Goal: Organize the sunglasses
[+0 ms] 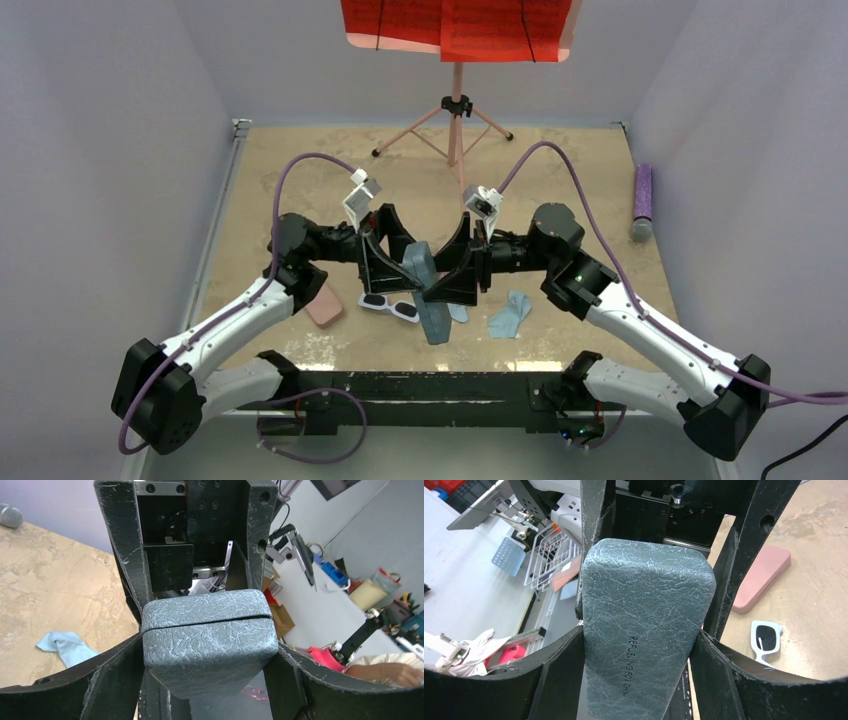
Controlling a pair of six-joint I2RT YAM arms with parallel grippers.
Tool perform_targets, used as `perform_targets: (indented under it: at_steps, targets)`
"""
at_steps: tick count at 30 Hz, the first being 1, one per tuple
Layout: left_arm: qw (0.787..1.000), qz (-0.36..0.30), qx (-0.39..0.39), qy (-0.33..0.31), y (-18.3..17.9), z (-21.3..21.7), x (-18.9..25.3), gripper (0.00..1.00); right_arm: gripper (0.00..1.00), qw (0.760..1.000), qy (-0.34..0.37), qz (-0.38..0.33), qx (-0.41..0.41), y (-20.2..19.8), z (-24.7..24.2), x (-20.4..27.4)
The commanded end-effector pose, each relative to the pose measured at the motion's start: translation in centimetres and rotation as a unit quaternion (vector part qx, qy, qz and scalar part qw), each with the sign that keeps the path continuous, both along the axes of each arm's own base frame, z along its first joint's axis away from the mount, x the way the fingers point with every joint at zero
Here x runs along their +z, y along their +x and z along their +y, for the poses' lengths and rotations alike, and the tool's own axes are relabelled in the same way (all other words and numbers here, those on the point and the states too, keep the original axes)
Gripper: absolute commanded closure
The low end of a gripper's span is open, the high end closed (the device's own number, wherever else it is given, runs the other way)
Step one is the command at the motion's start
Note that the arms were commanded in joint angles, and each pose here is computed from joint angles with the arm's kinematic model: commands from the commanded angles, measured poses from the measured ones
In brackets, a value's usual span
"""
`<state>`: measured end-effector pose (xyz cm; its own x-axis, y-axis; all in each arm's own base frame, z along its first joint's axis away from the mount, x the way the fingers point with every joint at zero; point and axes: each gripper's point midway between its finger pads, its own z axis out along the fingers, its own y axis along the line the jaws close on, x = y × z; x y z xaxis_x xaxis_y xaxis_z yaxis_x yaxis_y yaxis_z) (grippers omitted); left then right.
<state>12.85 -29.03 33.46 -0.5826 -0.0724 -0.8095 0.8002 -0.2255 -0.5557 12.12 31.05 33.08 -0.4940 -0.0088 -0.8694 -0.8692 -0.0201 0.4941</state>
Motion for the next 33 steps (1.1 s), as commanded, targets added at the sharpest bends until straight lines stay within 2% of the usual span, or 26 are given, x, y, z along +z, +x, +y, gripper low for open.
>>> perform_targets:
  at_steps: [1, 3, 4, 11, 19, 23, 28, 31, 33]
  targets:
    - [0.997, -0.076, -0.017, 0.025, -0.5, 0.9, -0.8, 0.74, 1.00, 0.996, 0.067, -0.046, 0.028, -1.9, -0.9, 5.3]
    - [0.997, -0.076, 0.005, 0.033, 0.6, 0.9, -1.3, 0.99, 1.00, 0.997, 0.063, -0.031, 0.036, -2.1, -0.8, 5.1]
    - [0.997, -0.074, 0.009, 0.035, 1.0, 0.9, -1.5, 1.00, 1.00, 0.997, 0.065, -0.023, 0.036, -2.1, -0.8, 5.0]
    - [0.993, -0.108, -0.020, 0.048, 0.7, 1.9, -4.0, 1.00, 1.00, 0.994, 0.086, -0.016, 0.067, -2.7, -1.2, 5.7]
    - [0.992, -0.062, 0.033, 0.106, 3.8, 1.3, -7.4, 1.00, 1.00, 0.992, 0.086, -0.005, 0.097, -3.6, -1.4, 5.7]
    - [0.993, -0.036, 0.054, 0.097, 4.6, 1.0, -6.4, 1.00, 1.00, 0.996, 0.065, 0.002, 0.056, -2.1, -1.0, 4.5]
    - [0.998, -0.032, 0.031, 0.048, 3.1, 1.2, -3.8, 0.98, 1.00, 0.999, 0.030, 0.013, -0.027, 1.3, -0.2, 2.2]
    - [0.998, -0.027, 0.038, 0.030, 3.1, 1.1, -2.6, 0.93, 1.00, 0.999, 0.024, 0.012, -0.021, 1.5, 0.2, 1.5]
    - [0.998, -0.012, 0.048, 0.024, 3.5, 1.0, -1.8, 0.95, 1.00, 1.000, 0.019, 0.010, -0.004, 1.1, 0.5, 1.0]
